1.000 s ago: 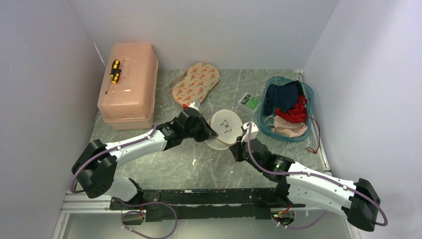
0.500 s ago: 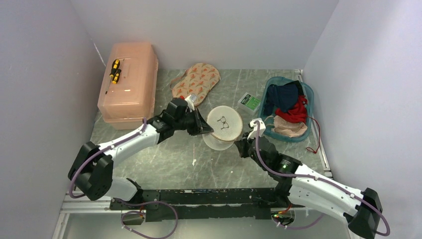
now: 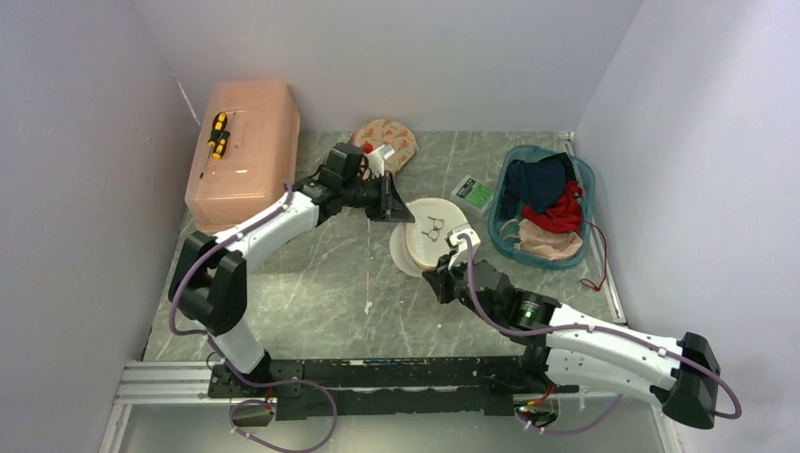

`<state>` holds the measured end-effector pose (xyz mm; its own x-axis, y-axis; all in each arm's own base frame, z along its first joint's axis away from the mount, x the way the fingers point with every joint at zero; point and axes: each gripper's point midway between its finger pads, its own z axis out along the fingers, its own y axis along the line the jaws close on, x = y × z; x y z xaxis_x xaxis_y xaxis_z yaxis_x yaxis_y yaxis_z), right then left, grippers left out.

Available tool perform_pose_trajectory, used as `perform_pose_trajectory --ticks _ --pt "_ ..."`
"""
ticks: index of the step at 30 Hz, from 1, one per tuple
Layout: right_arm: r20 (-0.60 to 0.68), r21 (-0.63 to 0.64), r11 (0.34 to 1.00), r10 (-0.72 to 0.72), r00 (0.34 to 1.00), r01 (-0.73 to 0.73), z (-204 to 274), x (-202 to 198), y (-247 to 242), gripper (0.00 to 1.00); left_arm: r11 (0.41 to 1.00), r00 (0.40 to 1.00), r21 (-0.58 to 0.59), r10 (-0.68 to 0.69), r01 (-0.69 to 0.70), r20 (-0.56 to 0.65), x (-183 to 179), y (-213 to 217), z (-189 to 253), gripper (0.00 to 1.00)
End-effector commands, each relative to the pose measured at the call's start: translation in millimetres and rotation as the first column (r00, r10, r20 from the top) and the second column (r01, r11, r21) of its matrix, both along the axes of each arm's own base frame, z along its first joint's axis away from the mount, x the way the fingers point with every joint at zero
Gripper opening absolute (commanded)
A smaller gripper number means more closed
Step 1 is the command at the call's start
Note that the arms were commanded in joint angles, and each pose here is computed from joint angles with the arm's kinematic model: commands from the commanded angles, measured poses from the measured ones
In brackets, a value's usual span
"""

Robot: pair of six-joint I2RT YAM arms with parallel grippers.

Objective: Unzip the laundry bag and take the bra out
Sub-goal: Unzip the laundry bag at the center of the board.

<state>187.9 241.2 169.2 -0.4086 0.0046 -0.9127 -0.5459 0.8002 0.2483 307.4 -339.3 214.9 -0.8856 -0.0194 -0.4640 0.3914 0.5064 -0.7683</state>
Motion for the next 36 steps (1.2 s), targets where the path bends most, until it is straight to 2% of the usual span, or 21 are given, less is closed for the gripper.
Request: perform_pose_trajectory --ticks 1,4,5,8,11,12,17,22,27,29,36 --pt "-0.033 0.091 0.995 -0.045 0.998 0.047 -0.1 3.0 12.1 0.0 0.997 0.999 -0.07 -0.041 0.04 -0.009 -1.2 -6.8 -19.4 0.11" --pt "-0.057 0.085 0.992 -0.085 0.995 0.09 -13.1 6.4 9.2 0.0 0.995 0.999 -0.089 -0.041 0.043 0.023 -2.3 -4.8 -24.8 0.13" --pt "-0.061 0.078 0.992 -0.093 0.994 0.098 -16.4 7.2 8.6 0.0 0.996 0.999 -0.08 -0.037 0.04 0.039 -0.8 -3.0 -22.8 0.18" --pt "-0.064 0.063 0.992 -0.101 0.993 0.105 -20.4 8.6 8.6 0.0 1.0 0.999 -0.027 -0.014 0.015 0.041 -2.9 8.3 -16.8 0.62" --pt "-0.063 0.057 0.991 -0.119 0.991 0.122 -19.5 11.1 7.0 0.0 0.999 0.998 0.01 0.043 -0.044 0.046 -9.1 22.0 -7.2 0.92" --pt "-0.067 0.062 0.99 -0.124 0.99 0.128 -18.8 11.2 6.8 0.0 0.998 0.997 0.016 0.068 -0.068 0.039 -13.3 27.1 -5.3 0.94" --pt "-0.081 0.084 0.985 -0.142 0.986 0.149 -16.4 12.8 7.5 0.0 0.977 0.976 -0.024 0.211 -0.212 -0.057 -36.7 44.3 -6.2 0.94" --pt "-0.09 0.084 0.985 -0.141 0.986 0.149 -16.4 14.8 13.0 0.0 0.934 0.928 -0.064 0.339 -0.351 -0.154 -58.8 35.8 -18.2 0.9" --pt "-0.088 0.076 0.987 -0.134 0.987 0.141 -14.7 15.8 16.5 0.0 0.914 0.898 -0.049 0.385 -0.404 -0.213 -58.8 25.0 -26.4 0.77" --pt "-0.087 0.078 0.987 -0.135 0.987 0.142 -13.9 16.0 16.4 0.0 0.91 0.897 -0.082 0.381 -0.406 -0.223 -56.1 16.2 -22.6 0.71" --pt "-0.093 0.079 0.988 -0.128 0.987 0.136 -15.1 14.1 16.2 0.0 0.919 0.899 -0.068 0.361 -0.388 -0.249 -55.8 -4.2 -33.7 0.57"
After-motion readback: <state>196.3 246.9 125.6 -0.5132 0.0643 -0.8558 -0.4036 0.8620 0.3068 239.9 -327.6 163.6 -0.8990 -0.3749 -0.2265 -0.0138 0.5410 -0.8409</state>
